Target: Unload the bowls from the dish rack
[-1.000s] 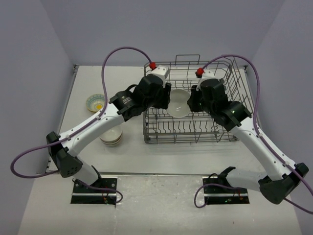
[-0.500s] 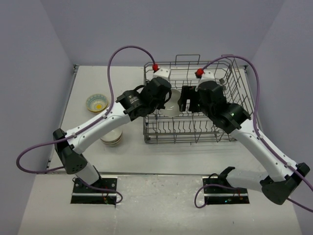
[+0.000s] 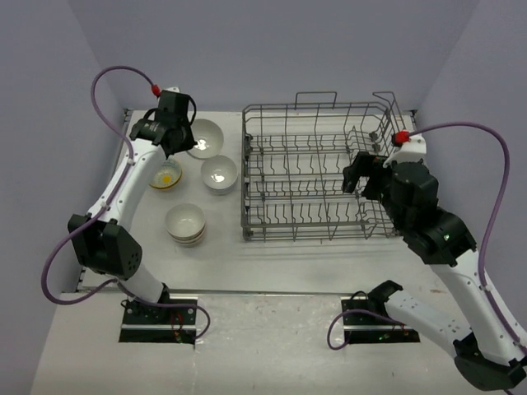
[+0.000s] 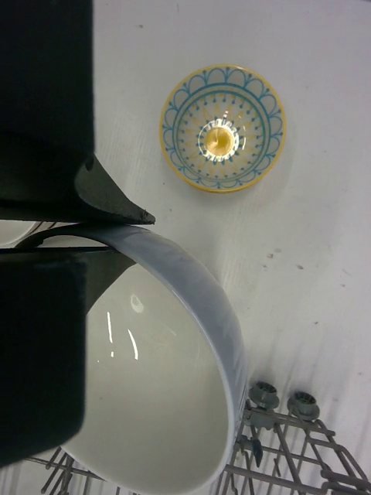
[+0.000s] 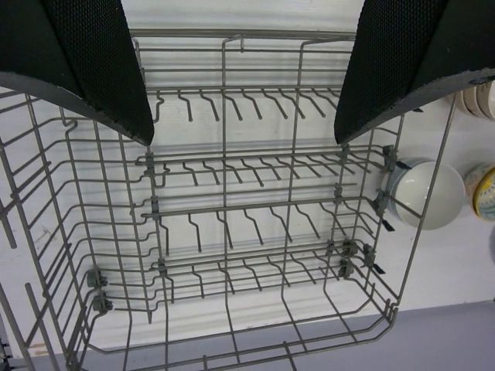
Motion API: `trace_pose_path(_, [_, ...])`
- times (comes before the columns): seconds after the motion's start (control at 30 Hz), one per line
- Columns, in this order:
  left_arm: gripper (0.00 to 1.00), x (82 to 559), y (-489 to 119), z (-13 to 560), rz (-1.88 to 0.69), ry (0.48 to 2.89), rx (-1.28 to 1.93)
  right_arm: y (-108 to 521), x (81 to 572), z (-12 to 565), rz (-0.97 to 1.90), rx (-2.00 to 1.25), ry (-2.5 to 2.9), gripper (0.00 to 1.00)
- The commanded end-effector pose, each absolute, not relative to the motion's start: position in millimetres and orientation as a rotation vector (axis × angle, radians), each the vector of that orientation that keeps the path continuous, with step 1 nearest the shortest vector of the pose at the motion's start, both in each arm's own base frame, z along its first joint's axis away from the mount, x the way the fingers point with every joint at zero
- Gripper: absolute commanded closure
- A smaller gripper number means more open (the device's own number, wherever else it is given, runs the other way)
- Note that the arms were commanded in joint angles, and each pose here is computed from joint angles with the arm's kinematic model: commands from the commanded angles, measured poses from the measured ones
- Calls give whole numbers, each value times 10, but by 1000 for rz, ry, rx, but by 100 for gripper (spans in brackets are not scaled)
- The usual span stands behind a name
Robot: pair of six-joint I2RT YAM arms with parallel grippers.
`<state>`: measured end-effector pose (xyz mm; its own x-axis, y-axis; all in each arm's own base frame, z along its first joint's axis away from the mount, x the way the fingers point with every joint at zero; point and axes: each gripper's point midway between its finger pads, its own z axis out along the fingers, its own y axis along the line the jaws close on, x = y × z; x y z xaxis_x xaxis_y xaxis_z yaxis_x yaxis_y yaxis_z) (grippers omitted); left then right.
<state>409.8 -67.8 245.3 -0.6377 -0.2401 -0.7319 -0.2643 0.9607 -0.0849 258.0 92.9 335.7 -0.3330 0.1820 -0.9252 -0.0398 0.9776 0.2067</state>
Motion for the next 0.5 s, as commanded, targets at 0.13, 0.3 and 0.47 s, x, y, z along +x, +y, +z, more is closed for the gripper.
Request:
trace_pose_path(0.13, [100, 4298, -918, 2011, -98, 2404, -281, 826, 2563, 3095, 172, 34, 1951, 1])
trace_pose_path(0.3, [100, 4340, -947, 1761, -95, 2456, -282, 836, 2586, 2985, 170, -1, 1967, 1])
trace_pose_path(0.47, [100, 4367, -957, 1586, -83, 2490, -283, 836, 2588, 2946, 166, -15, 1967, 1])
